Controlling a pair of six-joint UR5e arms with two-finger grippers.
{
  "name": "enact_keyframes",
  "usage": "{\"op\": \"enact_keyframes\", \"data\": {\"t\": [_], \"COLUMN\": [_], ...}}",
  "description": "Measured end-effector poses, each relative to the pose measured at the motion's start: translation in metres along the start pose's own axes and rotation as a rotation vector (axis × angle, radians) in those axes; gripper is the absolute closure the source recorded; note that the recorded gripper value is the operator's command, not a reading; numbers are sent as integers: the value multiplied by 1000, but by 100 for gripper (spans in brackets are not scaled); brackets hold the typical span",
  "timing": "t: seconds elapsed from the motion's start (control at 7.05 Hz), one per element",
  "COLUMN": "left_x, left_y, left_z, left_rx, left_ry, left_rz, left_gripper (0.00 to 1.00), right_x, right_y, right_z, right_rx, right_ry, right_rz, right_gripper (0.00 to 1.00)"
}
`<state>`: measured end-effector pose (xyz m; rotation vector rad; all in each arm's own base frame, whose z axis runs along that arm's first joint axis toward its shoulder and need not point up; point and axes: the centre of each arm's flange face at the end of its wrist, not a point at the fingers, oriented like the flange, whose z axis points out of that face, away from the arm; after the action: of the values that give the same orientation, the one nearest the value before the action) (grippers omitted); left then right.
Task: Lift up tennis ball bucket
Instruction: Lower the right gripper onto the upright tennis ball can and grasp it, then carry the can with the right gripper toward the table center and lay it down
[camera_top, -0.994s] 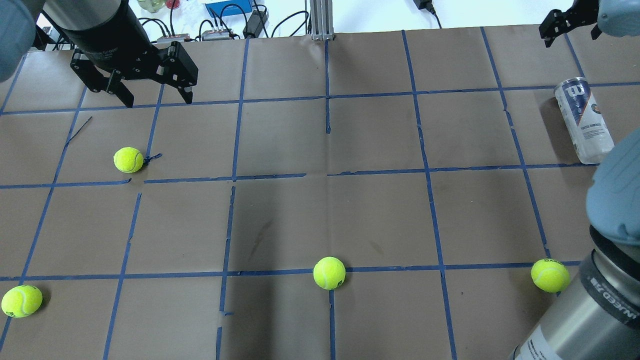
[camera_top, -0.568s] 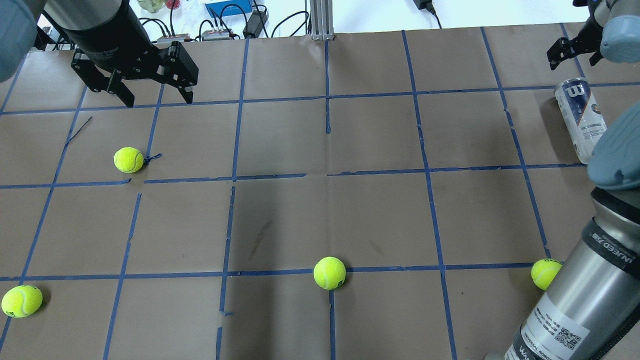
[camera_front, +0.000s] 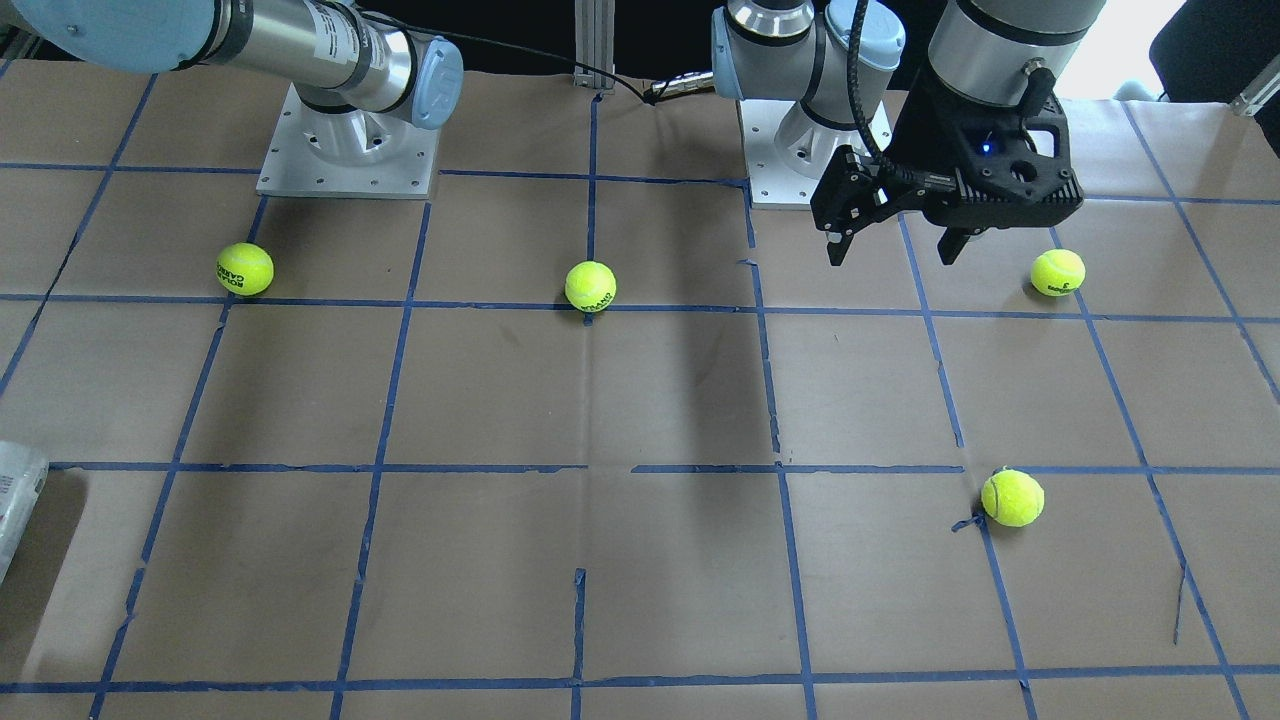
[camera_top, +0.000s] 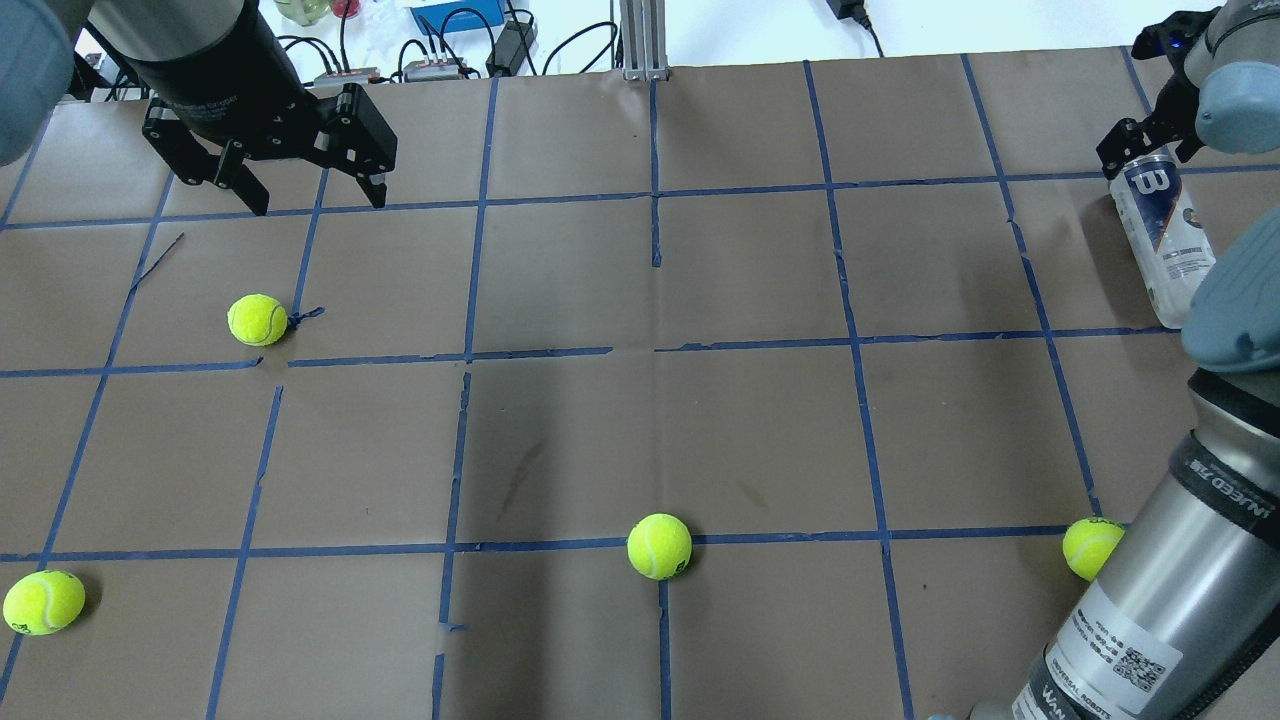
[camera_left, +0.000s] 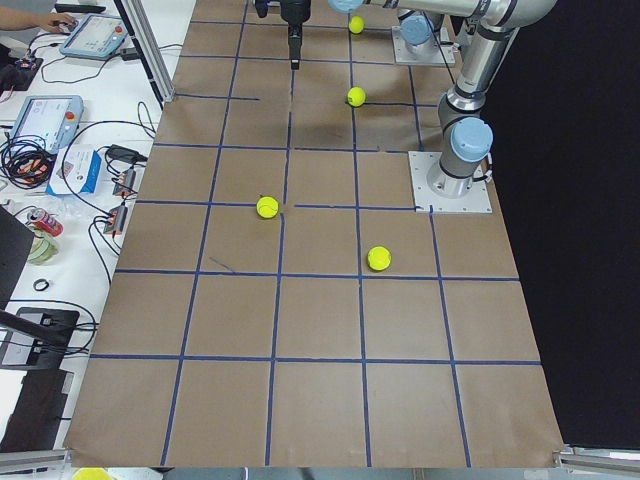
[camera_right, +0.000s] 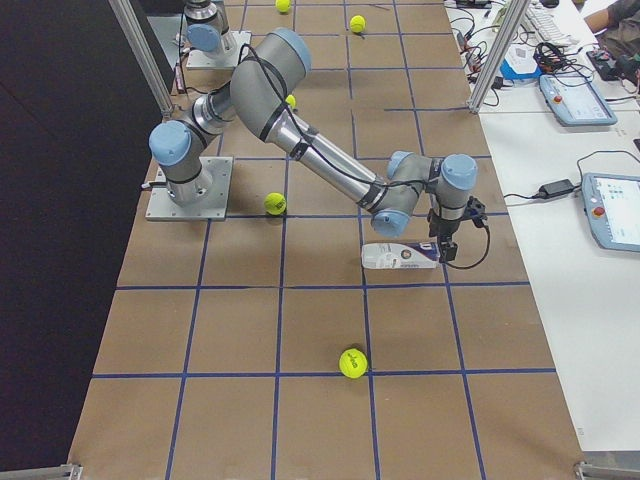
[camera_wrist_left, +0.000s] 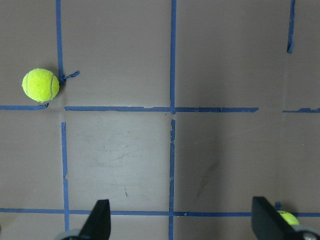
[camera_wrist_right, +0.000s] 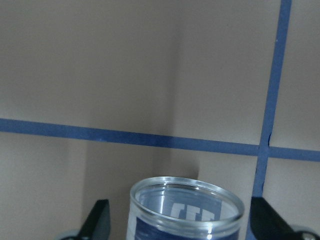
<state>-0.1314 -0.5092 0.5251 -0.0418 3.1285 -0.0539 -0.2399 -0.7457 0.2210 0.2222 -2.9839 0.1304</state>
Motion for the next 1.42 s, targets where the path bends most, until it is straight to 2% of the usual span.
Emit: {"op": "enact_keyframes", "data": {"t": [0.28, 0.43, 0.57, 0.71, 0.85, 0.99, 1.28, 1.42], "left_x": [0, 0, 0, 0, 0, 0, 0, 0], "left_y": [0, 0, 0, 0, 0, 0, 0, 0], "left_z": [0, 0, 0, 0, 0, 0, 0, 0], "left_rx": [0, 0, 0, 0, 0, 0, 0, 0], "left_ry": [0, -1, -1, -1, -2, -1, -1, -1], "left_rz": [0, 0, 0, 0, 0, 0, 0, 0], "left_gripper": [0, 0, 0, 0, 0, 0, 0, 0], "right_x": [-2, -3, -2, 1, 3, 5, -10, -43], "right_y": [3, 6, 9, 10, 10, 8, 1, -10], "right_z": [6, 10, 11, 9, 4, -10, -65, -99], "right_rx": [-11, -19, -23, -19, -9, 10, 84, 141], "right_ry": [-7, -12, -15, -18, -17, -9, -14, -32], "right_rz": [-10, -8, -6, -4, -7, -13, -55, -131], "right_gripper": [0, 6, 31, 45, 54, 54, 53, 53]}}
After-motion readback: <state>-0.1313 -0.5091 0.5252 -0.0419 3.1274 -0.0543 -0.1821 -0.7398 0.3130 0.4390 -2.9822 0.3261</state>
